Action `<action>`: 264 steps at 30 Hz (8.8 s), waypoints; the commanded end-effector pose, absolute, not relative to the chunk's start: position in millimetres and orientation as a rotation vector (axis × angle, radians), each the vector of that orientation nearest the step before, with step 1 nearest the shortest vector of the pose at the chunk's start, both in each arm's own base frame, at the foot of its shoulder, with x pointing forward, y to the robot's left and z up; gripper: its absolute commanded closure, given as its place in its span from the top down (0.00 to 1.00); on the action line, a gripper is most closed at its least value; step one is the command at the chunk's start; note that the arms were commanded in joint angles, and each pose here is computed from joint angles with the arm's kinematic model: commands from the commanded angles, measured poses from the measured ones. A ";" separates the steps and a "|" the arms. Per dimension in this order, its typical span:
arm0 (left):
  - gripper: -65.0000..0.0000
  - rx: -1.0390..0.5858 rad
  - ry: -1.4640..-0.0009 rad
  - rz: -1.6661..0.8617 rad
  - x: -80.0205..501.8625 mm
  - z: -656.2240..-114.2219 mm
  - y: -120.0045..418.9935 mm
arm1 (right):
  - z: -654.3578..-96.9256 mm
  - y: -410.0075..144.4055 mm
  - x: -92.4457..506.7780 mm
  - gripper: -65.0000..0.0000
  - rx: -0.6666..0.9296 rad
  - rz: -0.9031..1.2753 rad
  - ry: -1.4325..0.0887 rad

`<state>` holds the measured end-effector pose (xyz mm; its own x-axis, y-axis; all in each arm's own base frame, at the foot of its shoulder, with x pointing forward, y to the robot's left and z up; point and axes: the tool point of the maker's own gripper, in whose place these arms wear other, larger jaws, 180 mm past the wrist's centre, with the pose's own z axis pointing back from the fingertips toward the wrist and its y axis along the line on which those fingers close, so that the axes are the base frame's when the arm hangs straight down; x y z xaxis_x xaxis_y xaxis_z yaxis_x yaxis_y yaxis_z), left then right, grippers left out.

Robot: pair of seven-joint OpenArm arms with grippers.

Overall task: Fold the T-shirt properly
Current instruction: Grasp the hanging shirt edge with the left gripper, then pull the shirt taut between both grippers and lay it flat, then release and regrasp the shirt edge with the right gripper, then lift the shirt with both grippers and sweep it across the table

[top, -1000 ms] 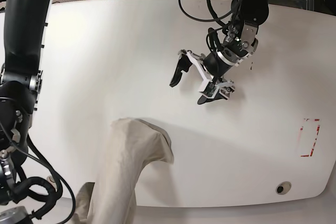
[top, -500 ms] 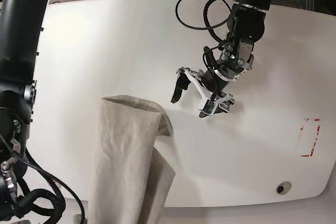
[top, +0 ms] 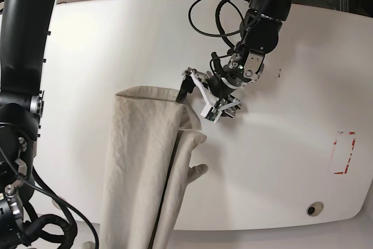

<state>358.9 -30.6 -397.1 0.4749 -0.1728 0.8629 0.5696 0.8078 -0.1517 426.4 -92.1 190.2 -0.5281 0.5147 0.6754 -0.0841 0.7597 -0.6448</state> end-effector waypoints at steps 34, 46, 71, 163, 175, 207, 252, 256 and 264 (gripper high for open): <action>0.00 -0.343 -1.030 -0.521 415.4 -363.4 6.8 | 186.1 -172.1 476.9 0.00 -0.347 0.565 -1.870; 0.00 -0.074 -1.228 -0.375 445.1 -249.9 135.4 | 119.8 -215.5 542.0 0.00 -0.243 0.413 -1.634; 0.00 0.208 -1.258 -0.346 429.8 -151.5 245.6 | 101.3 -274.6 534.7 0.00 -0.275 0.250 -1.581; 0.00 0.191 -0.573 -0.398 214.3 -362.9 303.4 | -369.5 -301.4 238.1 0.67 0.216 -0.289 -0.769; 0.00 0.187 -0.572 -0.395 214.3 -364.0 302.8 | -377.2 -270.5 275.9 0.67 0.295 -0.169 -0.719; 0.00 0.231 -0.706 -0.426 247.2 -325.2 293.8 | -357.1 -253.2 306.6 0.00 0.335 -0.142 -0.792; 0.00 0.609 -1.240 -0.340 380.9 -50.3 323.8 | -65.6 -293.5 359.2 0.00 -0.001 0.336 -1.403; 0.00 0.611 -1.234 -0.337 381.0 -51.8 325.0 | -59.2 -295.3 362.5 0.00 0.004 0.326 -1.422; 0.00 0.451 -1.234 -0.329 406.8 -86.7 312.8 | -77.6 -295.2 403.2 0.00 0.138 0.262 -1.366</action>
